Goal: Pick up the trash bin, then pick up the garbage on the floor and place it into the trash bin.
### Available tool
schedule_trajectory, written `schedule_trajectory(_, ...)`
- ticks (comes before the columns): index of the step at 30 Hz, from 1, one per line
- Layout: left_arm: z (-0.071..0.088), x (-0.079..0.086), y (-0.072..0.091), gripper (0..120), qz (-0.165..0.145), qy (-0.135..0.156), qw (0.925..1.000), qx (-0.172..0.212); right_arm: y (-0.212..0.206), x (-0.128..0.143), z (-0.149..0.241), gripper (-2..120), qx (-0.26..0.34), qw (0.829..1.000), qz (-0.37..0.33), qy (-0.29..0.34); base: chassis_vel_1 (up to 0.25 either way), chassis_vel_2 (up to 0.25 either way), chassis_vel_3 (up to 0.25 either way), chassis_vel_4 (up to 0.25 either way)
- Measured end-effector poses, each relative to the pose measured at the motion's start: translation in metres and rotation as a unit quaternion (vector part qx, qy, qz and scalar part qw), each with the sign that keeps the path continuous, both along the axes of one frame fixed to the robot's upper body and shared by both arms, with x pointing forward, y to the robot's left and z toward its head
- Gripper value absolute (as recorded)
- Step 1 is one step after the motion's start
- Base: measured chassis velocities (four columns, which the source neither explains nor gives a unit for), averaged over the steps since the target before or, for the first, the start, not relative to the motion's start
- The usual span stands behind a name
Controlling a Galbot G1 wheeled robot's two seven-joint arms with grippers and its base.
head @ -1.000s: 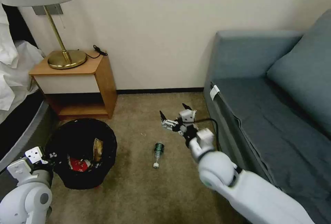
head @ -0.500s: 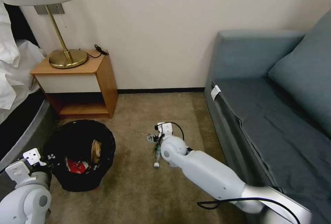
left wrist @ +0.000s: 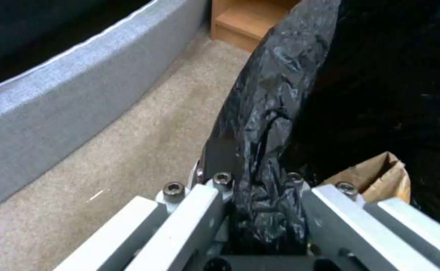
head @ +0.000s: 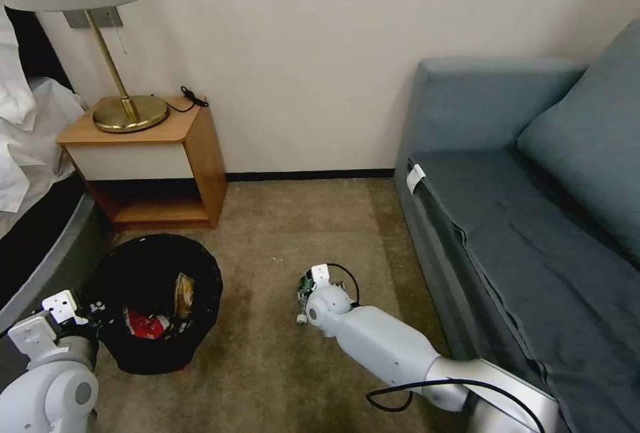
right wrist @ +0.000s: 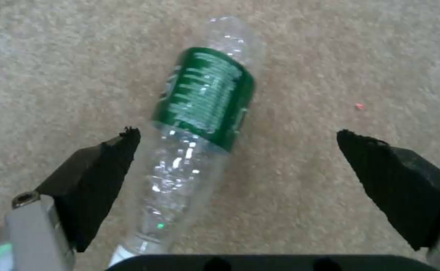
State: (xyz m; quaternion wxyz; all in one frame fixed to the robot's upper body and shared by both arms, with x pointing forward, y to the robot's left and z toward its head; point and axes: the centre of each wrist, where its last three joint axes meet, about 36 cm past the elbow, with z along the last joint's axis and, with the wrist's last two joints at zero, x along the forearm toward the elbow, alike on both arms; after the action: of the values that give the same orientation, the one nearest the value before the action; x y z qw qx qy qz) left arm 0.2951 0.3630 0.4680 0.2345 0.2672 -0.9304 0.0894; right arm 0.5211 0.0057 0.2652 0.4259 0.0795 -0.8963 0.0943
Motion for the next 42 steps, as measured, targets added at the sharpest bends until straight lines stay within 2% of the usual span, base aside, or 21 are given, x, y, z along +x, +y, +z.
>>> schedule_trajectory(10, 0.002, -0.003, 0.003, 3, 0.006, -0.003, 1.0000, 0.003, 0.020, 0.000, -0.025, 100, -0.016, 1.000, 0.020, 0.000, 0.000, 0.000, 0.000, 0.000)
schedule_trajectory(15, 0.002, -0.004, 0.003, 3, 0.007, -0.005, 1.0000, 0.005, 0.015, 0.001, -0.038, 100, -0.032, 0.999, 0.025, -0.007, 0.000, 0.000, 0.000, 0.000)
schedule_trajectory(20, 0.004, -0.006, 0.003, 3, 0.006, -0.008, 0.9999, 0.005, 0.004, 0.002, -0.049, 92, -0.046, 0.998, 0.029, -0.010, 0.000, 0.000, 0.000, 0.000)
schedule_trajectory(22, 0.005, -0.007, 0.003, 3, 0.007, -0.009, 0.9999, 0.006, -0.001, 0.004, -0.053, 80, -0.051, 0.998, 0.030, -0.013, 0.000, 0.000, 0.000, 0.000)
schedule_trajectory(23, 0.005, -0.007, 0.003, 3, 0.007, -0.009, 0.9999, 0.006, -0.001, 0.004, -0.053, 80, -0.051, 0.998, 0.030, -0.013, 0.000, 0.000, 0.000, 0.000)
schedule_trajectory(26, 0.006, -0.007, 0.003, 3, 0.007, -0.009, 0.9999, 0.007, -0.003, 0.004, -0.054, 68, -0.053, 0.998, 0.036, -0.020, 0.000, 0.000, 0.000, 0.000)
schedule_trajectory(27, 0.005, -0.007, 0.003, 3, 0.007, -0.009, 0.9999, 0.006, -0.004, 0.003, -0.056, 60, -0.056, 0.997, 0.039, -0.023, 0.000, 0.000, 0.000, 0.000)
schedule_trajectory(29, 0.005, -0.007, 0.003, 3, 0.007, -0.009, 0.9999, 0.006, -0.005, 0.003, -0.056, 59, -0.056, 0.997, 0.040, -0.024, 0.000, 0.000, 0.000, 0.000)
schedule_trajectory(32, 0.005, -0.007, 0.002, 3, 0.007, -0.010, 0.9999, 0.005, -0.005, 0.002, -0.057, 44, -0.059, 0.997, 0.044, -0.029, 0.000, 0.000, 0.000, 0.000)
schedule_trajectory(33, 0.005, -0.007, 0.002, 3, 0.007, -0.010, 0.9999, 0.005, -0.005, 0.002, -0.057, 44, -0.059, 0.997, 0.044, -0.029, 0.000, 0.000, 0.000, 0.000)
schedule_trajectory(37, 0.004, -0.007, 0.002, 3, 0.007, -0.010, 0.9999, 0.004, -0.003, 0.000, -0.057, 28, -0.061, 0.996, 0.051, -0.033, 0.000, 0.000, 0.000, 0.000)
schedule_trajectory(42, 0.005, -0.007, 0.002, 3, 0.007, -0.012, 0.9999, 0.004, -0.003, 0.000, -0.043, 20, -0.051, 0.995, 0.062, -0.055, 0.000, 0.000, 0.000, 0.000)
